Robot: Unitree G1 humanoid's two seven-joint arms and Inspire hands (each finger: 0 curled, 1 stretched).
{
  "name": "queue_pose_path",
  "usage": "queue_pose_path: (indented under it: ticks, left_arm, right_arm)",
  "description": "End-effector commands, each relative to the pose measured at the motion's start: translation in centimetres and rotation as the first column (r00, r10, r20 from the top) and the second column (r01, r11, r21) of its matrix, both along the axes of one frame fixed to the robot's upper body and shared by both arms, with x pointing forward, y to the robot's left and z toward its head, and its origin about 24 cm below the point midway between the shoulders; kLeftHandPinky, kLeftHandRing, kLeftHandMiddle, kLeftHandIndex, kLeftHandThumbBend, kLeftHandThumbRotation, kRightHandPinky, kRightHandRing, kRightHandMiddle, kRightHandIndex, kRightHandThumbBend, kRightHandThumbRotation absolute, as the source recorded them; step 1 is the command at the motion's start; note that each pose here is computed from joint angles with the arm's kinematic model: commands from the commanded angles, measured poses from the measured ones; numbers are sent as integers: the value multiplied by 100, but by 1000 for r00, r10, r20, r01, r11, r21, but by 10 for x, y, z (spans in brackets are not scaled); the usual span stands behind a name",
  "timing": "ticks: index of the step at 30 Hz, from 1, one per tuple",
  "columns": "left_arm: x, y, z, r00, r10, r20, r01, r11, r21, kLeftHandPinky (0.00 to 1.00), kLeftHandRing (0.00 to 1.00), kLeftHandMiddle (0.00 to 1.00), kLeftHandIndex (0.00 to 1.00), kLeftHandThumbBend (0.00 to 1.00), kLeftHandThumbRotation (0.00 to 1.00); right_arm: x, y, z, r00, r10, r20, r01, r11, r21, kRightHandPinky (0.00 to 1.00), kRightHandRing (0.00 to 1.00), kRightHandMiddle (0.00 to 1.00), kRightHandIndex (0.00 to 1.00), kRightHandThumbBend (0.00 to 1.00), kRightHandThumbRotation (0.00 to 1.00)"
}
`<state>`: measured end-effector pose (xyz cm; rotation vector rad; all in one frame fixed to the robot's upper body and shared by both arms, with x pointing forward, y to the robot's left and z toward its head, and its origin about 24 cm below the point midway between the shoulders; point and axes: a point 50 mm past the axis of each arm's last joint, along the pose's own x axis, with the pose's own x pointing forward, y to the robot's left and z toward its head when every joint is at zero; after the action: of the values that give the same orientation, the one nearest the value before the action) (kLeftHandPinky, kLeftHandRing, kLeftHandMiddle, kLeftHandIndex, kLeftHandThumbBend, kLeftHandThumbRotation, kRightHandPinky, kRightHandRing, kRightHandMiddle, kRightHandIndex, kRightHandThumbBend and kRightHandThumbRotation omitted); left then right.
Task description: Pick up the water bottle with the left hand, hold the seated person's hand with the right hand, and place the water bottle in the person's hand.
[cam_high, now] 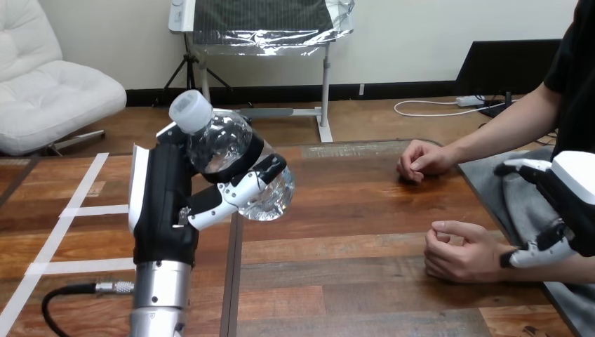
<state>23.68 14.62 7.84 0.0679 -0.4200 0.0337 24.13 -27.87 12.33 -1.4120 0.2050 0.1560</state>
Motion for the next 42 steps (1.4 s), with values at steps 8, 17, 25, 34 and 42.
queue_pose_path:
  ticks: [8, 17, 25, 34, 42]
  left_arm:
    - [5, -3, 21, 995, -8, 97, 10, 1000, -15, 41, 41, 43, 51, 60, 0]
    - [5, -3, 20, 996, -8, 92, 9, 1000, -17, 40, 40, 43, 51, 60, 0]
    - [5, -3, 20, 996, -13, 90, 16, 999, -32, 39, 39, 43, 50, 60, 0]
    - [6, -2, 20, 996, -6, 91, 7, 1000, -14, 39, 39, 43, 51, 59, 0]
    - [6, -1, 19, 996, 0, 90, 0, 1000, -10, 41, 40, 43, 51, 60, 0]
  right_arm:
    - [19, -7, 13, 999, -25, -46, 19, 992, -127, 84, 93, 93, 89, 81, 5]
    - [27, -11, 10, 992, -45, -117, 26, 986, -163, 87, 94, 93, 90, 81, 4]
    - [33, -13, 7, 983, -47, -180, 15, 985, -172, 88, 94, 93, 89, 81, 1]
    - [40, -14, 3, 971, -39, -236, -11, 978, -208, 88, 93, 93, 89, 80, 1]
    - [47, -13, -1, 955, -43, -293, -30, 970, -240, 89, 93, 93, 89, 78, 2]
